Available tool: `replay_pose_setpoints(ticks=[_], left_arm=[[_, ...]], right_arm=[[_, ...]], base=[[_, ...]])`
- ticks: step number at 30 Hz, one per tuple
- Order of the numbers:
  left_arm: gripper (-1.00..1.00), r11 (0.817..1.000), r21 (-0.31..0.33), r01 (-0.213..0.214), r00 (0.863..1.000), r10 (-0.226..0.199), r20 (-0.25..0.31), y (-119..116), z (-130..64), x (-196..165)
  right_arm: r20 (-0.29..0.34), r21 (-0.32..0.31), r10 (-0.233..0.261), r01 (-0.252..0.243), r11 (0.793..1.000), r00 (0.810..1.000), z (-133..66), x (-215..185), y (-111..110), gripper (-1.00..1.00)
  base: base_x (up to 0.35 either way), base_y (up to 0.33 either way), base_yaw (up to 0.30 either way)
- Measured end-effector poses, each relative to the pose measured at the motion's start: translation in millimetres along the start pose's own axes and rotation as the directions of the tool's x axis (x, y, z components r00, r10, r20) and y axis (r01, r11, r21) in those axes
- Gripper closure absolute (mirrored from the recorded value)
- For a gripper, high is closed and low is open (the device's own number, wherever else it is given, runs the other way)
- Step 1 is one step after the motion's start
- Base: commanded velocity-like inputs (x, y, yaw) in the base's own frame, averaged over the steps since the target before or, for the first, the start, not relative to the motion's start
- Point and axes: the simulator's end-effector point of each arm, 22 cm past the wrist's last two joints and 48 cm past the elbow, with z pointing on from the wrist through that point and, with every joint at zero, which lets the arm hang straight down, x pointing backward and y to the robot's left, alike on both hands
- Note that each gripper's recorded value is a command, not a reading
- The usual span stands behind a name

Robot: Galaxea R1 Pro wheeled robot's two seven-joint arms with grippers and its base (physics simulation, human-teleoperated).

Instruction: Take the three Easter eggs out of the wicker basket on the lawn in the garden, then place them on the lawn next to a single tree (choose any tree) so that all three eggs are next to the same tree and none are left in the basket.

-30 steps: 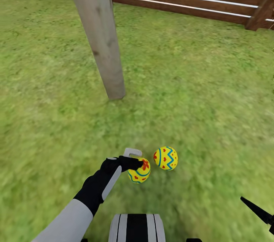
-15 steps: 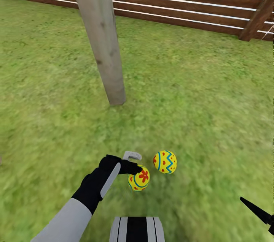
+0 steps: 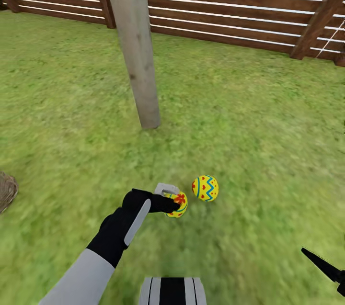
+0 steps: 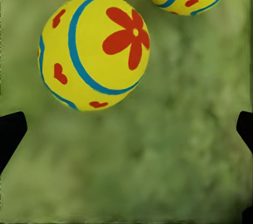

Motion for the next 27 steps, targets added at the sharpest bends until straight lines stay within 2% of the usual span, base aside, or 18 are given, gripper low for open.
replay_pose_setpoints(ticks=[5, 14, 27], left_arm=[[-1.0, 1.0, -0.009, -0.01, 1.0, 0.01, 0.026, -2, -14.6, -13], [-1.0, 0.998, -0.05, -0.025, 0.997, 0.029, 0.069, -1, -36.5, -30], [-1.0, 0.997, -0.064, -0.045, 0.991, 0.053, 0.121, -9, -64.8, -49]], right_arm=[[0.011, -0.011, -0.011, 0.011, 1.0, 1.0, -2.1, -4, 6, -1.0], [0.042, -0.037, -0.03, 0.032, 0.999, 0.999, -8.4, -14, 19, -1.0], [0.086, -0.07, -0.059, 0.065, 0.995, 0.995, -18.0, -28, 37, -1.0]], base=[[-0.169, 0.086, 0.048], [-0.009, 0.005, 0.199], [0.0, 0.0, 0.163]])
